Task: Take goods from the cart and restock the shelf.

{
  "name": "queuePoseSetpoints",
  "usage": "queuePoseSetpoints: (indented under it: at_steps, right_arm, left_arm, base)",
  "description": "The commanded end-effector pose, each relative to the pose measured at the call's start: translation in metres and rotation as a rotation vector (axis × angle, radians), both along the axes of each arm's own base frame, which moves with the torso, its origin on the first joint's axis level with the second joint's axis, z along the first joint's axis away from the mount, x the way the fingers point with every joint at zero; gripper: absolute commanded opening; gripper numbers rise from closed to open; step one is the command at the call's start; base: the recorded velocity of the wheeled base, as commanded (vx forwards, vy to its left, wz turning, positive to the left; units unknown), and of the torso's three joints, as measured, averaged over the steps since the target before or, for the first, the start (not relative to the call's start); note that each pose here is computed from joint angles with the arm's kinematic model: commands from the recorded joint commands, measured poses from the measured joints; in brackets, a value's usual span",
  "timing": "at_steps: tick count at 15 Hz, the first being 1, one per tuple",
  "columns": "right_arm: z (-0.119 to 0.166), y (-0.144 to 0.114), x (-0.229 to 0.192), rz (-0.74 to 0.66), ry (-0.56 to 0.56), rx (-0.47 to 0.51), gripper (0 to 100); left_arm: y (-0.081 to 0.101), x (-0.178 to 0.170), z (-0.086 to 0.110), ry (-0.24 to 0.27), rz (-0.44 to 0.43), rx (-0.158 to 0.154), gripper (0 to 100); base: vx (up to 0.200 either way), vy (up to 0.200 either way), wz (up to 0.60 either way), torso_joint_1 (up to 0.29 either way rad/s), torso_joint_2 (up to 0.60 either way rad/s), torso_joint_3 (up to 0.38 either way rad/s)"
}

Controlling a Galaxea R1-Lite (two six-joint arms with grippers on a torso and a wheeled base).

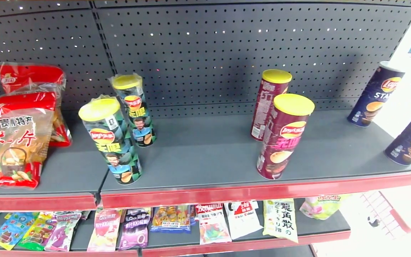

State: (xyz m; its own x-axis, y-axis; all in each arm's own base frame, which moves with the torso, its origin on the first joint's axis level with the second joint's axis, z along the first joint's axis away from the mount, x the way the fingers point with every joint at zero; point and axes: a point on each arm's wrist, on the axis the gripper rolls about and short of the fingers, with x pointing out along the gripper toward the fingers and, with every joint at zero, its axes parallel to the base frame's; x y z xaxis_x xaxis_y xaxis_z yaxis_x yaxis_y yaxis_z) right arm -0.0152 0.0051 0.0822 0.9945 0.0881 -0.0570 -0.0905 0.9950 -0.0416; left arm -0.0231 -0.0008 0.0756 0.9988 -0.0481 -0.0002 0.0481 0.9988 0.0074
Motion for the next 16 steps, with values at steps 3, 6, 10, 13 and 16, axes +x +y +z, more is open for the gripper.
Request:
queuePoseSetpoints:
  at_steps: [3,6,10,13,16]
  right_arm:
    - [0.0010,0.0000,0.0000,-0.003,-0.002,0.039,100]
    - [0.0009,-0.0001,0.0001,-0.006,-0.003,0.046,100]
    - [0.0009,0.0000,0.0001,-0.002,-0.003,0.046,100]
    - [0.0009,-0.0001,0.0001,-0.005,-0.003,0.046,100]
    - [0.0005,-0.0001,0.0002,-0.005,-0.002,0.046,100]
  left_arm:
    - [0.0000,0.0001,0.0000,0.001,0.001,0.000,100]
    - [0.0000,0.0001,0.0000,0.001,0.001,0.000,100]
    - [0.0000,0.0001,0.0000,0.001,0.001,0.000,100]
    - [0.0000,0.0001,0.0000,0.001,0.001,0.000,100]
    - [0.0000,0.0001,0.0000,0.001,-0.001,0.000,100]
  base:
    - [0.000,-0.200,0.00,0.005,0.00,0.004]
    - [0.000,-0.200,0.00,0.004,0.00,0.002]
    - [0.000,-0.100,0.00,-0.001,0.00,0.000]
    - [0.000,0.000,0.00,0.000,0.00,0.000]
    - [0.000,0.000,0.00,0.000,0.00,0.000]
